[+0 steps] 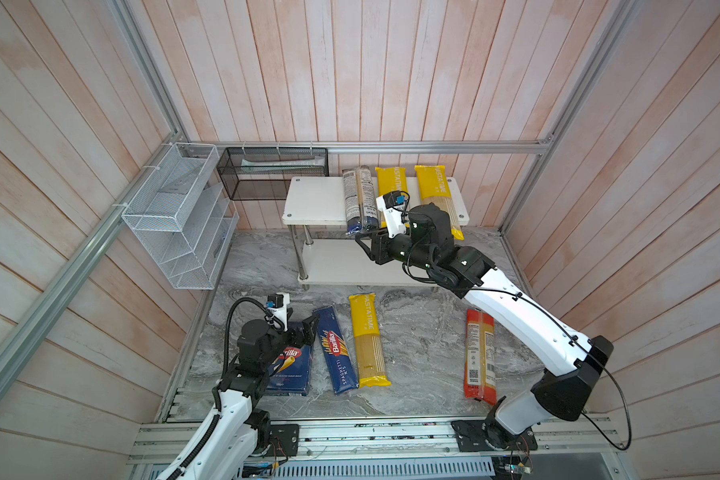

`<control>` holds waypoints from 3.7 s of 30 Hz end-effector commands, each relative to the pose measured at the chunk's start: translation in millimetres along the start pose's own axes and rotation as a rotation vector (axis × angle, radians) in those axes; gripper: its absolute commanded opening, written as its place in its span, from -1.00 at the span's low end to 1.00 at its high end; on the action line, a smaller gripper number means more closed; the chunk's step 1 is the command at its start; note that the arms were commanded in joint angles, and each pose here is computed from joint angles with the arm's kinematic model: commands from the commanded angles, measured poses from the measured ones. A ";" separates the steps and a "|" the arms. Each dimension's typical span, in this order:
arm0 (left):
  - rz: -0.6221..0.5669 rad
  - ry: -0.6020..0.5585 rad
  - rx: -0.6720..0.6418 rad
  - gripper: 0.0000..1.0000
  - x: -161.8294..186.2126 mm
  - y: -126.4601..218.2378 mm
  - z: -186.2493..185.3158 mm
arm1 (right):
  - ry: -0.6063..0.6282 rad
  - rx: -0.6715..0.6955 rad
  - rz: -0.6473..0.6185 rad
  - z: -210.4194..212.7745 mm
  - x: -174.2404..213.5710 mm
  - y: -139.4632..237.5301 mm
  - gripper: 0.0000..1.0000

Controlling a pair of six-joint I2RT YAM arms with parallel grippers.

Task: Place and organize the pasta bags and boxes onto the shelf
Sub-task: 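Tip the spaghetti pack down flat on the top shelf with the right gripper, then open the right gripper and withdraw it toward the red spaghetti pack, then lower the right gripper over the red-topped spaghetti pack's end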

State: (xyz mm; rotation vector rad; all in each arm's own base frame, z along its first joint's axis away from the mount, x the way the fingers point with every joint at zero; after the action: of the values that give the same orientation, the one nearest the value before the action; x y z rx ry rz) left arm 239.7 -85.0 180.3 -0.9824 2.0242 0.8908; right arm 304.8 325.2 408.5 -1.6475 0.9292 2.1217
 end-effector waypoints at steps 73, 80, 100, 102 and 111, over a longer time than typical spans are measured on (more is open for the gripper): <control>0.029 0.115 0.058 0.99 32.3 -2.3 -0.2 | -0.517 0.822 0.364 -174.4 340.1 156.8 0.58; 0.020 0.111 0.051 0.99 32.5 -1.5 1.1 | -0.528 0.917 0.365 -185.8 353.2 163.1 0.65; 0.052 0.112 0.059 0.99 36.3 -5.4 1.0 | -0.680 1.117 0.361 -201.7 363.7 210.5 0.76; 0.062 0.116 0.055 0.99 36.7 -7.4 1.6 | -0.704 1.097 0.371 -201.5 369.6 206.0 0.77; 0.097 0.126 0.064 0.99 39.0 -13.3 0.8 | -0.744 1.003 0.455 -199.2 396.7 189.1 0.82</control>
State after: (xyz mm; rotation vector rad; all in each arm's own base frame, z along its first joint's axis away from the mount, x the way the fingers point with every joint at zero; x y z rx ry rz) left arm 230.1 -100.9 131.4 -0.9357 2.2369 0.8813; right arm 225.4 -10.3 73.5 -0.1588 1.7664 1.6581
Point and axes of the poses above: each gripper's point midway between its finger pads, its own y axis back along the fingers, its own z axis along the line the jaws close on, x = y × z, the point moved 5 cm from there along y, back along the fingers, and after that the axes turned 14 degrees about y, right-handed, at the moved point
